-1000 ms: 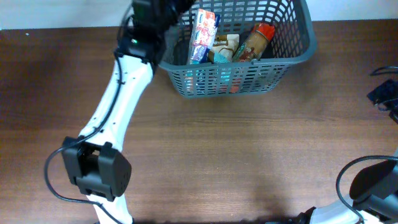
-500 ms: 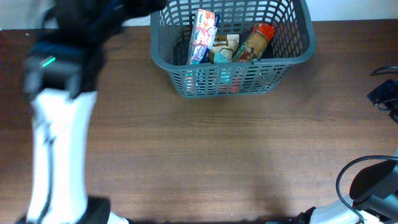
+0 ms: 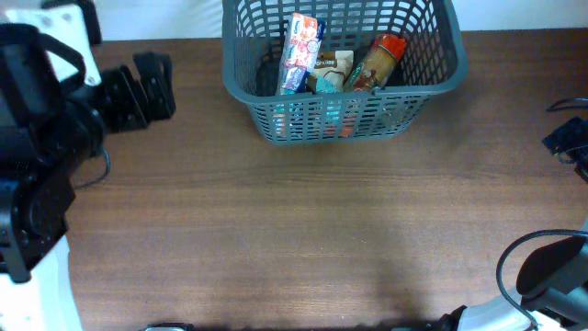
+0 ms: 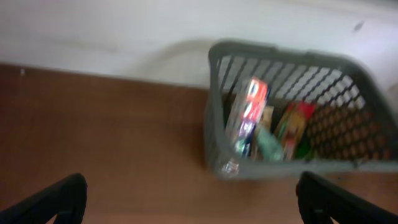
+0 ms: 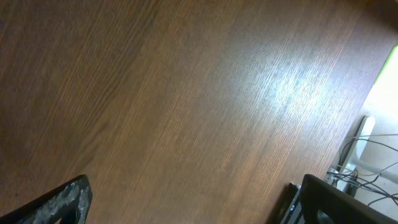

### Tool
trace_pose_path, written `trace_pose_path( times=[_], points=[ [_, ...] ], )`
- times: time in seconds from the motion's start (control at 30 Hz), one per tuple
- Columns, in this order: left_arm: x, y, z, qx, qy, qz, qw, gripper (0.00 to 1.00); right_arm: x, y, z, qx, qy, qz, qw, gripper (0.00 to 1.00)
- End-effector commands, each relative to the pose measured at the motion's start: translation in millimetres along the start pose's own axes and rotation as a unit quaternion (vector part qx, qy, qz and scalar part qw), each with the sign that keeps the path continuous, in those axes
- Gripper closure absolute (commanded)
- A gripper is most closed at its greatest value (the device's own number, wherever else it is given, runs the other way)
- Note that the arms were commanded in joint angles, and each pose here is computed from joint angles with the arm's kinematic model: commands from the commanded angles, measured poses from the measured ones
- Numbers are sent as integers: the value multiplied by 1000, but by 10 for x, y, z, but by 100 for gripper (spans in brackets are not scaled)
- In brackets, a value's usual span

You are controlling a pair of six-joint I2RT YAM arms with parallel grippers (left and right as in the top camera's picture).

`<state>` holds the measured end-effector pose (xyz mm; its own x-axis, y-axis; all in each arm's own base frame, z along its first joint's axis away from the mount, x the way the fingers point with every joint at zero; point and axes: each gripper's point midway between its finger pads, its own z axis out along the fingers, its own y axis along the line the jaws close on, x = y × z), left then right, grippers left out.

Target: Pack container

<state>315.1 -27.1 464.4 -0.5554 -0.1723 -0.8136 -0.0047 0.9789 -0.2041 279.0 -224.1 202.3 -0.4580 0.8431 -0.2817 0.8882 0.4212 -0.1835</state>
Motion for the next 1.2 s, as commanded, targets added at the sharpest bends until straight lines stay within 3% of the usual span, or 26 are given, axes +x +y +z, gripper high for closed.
trace_pose_path(
  times=[0.0, 0.13, 0.33, 0.5, 0.67, 0.87, 1.17],
  points=[
    [209, 61, -60, -11, 38, 17, 999, 1, 0, -19, -21, -1, -3, 7, 1000, 1],
    [565, 41, -263, 0, 97, 11, 995, 1, 0, -19, -21, -1, -3, 7, 1000, 1],
    [732, 50, -687, 3, 72, 15, 997, 1, 0, -19, -21, -1, -3, 7, 1000, 1],
    [1233, 165, -890, -9, 90, 13, 996, 1, 0, -19, -21, -1, -3, 7, 1000, 1],
    [1803, 316, -788, -26, 129, 2, 991, 1, 0, -19, -21, -1, -3, 7, 1000, 1],
    [2341, 456, -364, -51, 158, -112, 980, 1, 0, -19, -21, -1, -3, 7, 1000, 1],
    [2796, 562, -176, -76, 240, -116, 961, 1, 0, -19, -21, -1, -3, 7, 1000, 1]
  ],
)
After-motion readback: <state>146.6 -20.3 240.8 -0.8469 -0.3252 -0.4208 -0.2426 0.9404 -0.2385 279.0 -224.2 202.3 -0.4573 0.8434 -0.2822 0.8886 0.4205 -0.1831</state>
